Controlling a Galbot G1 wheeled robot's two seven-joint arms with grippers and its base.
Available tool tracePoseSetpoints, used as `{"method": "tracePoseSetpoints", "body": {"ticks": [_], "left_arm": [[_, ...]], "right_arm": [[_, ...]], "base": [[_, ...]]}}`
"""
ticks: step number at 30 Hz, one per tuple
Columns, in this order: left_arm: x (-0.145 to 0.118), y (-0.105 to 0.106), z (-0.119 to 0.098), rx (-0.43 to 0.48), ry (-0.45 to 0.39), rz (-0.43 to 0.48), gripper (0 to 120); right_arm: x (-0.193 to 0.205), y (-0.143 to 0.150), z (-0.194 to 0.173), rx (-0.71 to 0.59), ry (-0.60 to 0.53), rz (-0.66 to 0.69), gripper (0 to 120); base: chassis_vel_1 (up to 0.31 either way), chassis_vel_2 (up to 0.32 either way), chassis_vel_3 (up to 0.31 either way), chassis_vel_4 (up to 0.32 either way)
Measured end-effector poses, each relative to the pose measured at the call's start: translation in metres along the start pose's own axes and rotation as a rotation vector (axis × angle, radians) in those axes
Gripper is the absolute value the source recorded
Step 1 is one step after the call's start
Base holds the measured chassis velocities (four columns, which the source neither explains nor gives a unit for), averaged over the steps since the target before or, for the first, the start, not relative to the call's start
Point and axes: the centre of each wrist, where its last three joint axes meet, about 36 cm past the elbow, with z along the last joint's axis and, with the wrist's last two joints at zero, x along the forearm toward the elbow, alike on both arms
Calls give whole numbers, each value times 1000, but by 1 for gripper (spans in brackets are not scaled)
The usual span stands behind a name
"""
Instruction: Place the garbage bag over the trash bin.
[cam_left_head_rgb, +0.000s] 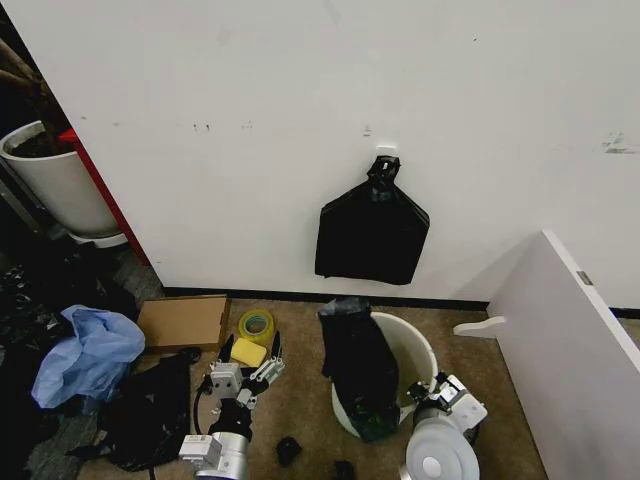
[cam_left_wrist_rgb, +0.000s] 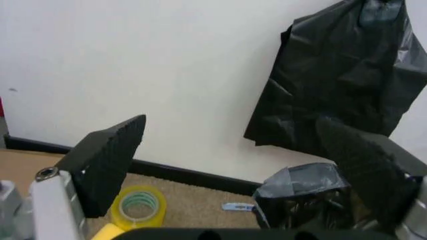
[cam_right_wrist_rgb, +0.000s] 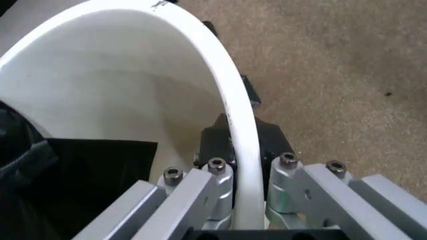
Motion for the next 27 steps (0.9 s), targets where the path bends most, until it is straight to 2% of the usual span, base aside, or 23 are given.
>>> {"method": "tracePoseSetpoints", "body": {"ticks": [1,3,5,10,11,12,13,14,16,17,21,22,23,27], "left_arm": [[0,1,0,-1,0,-1,100],[0,2,0,-4,0,-3,100],[0,3,0,-5,0,-4,100],[0,5,2,-9,4,-10,100],[0,5,3,-11,6,-12,100],[0,5,3,-11,7,-12,100],[-2,6,5,-14,10,-15,100],[-2,6,5,-14,10,-15,100],[-3,7,7,-19,15,-18,100],[-8,12,11,-35,26,-29,100],[-14,21,20,-64,54,-61,100],[-14,21,20,-64,54,-61,100],[-14,22,21,-70,65,-69,100],[-11,25,24,-79,81,-81,100]], "right_arm": [[3,1,-1,0,-3,-3,4],[12,3,-5,-6,-13,-12,15],[16,4,-6,-8,-18,-16,19],[57,3,-23,11,-84,-66,39],[63,-1,-25,52,-157,-108,42],[63,-3,-25,67,-184,-125,46],[63,-12,-26,126,-288,-212,54],[63,-12,-26,126,-288,-212,54],[55,-22,-26,219,-391,-357,61],[45,-34,-29,427,-389,-556,74],[34,-31,-38,629,-218,-620,89],[34,-31,-38,629,-218,-620,89],[30,-31,-39,681,-170,-624,92],[20,-34,-43,800,-53,-621,81]], "base": [[0,0,0,0],[0,0,0,0],[0,0,0,0],[0,0,0,0],[0,0,0,0],[0,0,0,0],[0,0,0,0],[0,0,0,0],[0,0,0,0],[0,0,0,0],[0,0,0,0],[0,0,0,0],[0,0,0,0],[0,0,0,0]]}}
